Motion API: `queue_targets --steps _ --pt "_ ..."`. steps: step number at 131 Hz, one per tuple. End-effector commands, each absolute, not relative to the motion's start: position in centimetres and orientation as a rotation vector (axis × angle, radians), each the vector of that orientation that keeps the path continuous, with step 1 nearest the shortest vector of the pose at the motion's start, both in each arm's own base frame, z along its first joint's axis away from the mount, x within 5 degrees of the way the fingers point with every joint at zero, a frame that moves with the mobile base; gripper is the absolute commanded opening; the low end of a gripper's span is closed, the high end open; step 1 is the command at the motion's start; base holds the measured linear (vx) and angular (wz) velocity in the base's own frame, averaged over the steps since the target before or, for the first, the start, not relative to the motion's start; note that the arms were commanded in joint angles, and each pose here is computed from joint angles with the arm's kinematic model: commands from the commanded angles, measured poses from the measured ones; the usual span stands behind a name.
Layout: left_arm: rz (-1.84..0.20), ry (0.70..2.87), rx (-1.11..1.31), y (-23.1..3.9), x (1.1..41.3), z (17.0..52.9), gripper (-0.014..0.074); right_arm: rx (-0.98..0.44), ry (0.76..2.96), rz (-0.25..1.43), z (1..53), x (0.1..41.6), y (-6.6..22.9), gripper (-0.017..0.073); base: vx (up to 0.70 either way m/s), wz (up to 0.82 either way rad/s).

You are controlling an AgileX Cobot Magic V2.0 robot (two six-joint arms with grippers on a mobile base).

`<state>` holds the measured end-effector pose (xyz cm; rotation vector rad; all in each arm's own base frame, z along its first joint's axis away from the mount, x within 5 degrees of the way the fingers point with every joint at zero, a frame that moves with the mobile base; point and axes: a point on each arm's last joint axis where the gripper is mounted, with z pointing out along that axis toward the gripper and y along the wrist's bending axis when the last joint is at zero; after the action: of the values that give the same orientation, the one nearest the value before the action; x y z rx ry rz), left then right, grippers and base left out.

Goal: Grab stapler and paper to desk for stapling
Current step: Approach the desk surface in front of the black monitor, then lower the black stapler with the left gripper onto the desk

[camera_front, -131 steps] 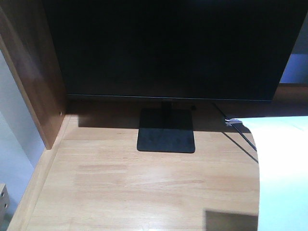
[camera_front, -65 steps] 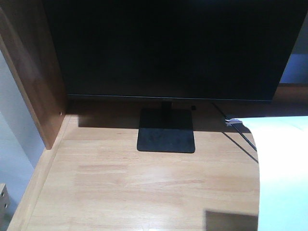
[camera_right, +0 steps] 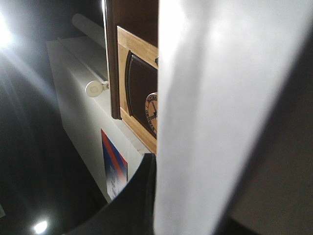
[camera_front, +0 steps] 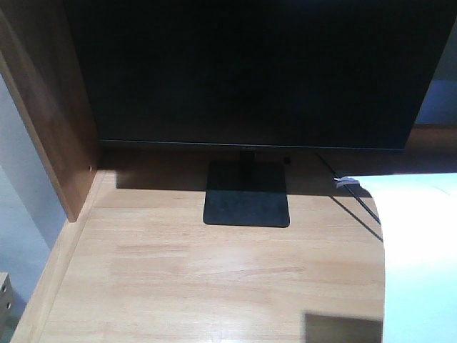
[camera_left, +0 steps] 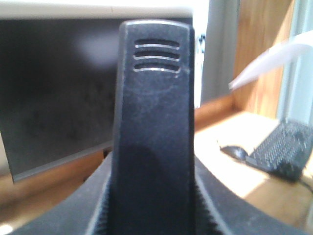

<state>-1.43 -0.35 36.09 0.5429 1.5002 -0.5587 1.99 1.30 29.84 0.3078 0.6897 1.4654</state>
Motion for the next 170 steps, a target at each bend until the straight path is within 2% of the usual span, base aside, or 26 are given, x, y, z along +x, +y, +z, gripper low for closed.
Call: queue_targets --steps 1,47,76,104,133,170 --pt "-0.584 1.432 0.496 -1.1 -0.1 38.0 -0.0006 0.268 0.642 1.464 30.8 1.6 1.3 -0.0007 0.00 0.00" --pt "-0.495 1.503 0.652 -6.4 7.3 38.2 -0.0006 0.268 0.642 1.464 30.8 1.6 1.3 -0.0007 0.00 0.00" --pt "-0.479 1.603 0.824 -10.5 12.3 35.7 -0.0006 0.268 0.642 1.464 30.8 1.6 1.3 -0.0007 0.00 0.00" --pt "-0.447 1.616 1.021 -13.3 15.4 33.0 -0.0006 0.268 0.642 1.464 30.8 1.6 1.3 -0.0007 0.00 0.00" --pt "-0.484 1.598 1.253 -14.2 17.8 29.9 -0.0006 0.268 0.642 1.464 30.8 1.6 1.3 -0.0007 0.00 0.00" --pt "-0.536 1.544 1.484 -13.1 21.1 26.0 -0.0006 0.268 0.642 1.464 30.8 1.6 1.3 -0.0007 0.00 0.00"
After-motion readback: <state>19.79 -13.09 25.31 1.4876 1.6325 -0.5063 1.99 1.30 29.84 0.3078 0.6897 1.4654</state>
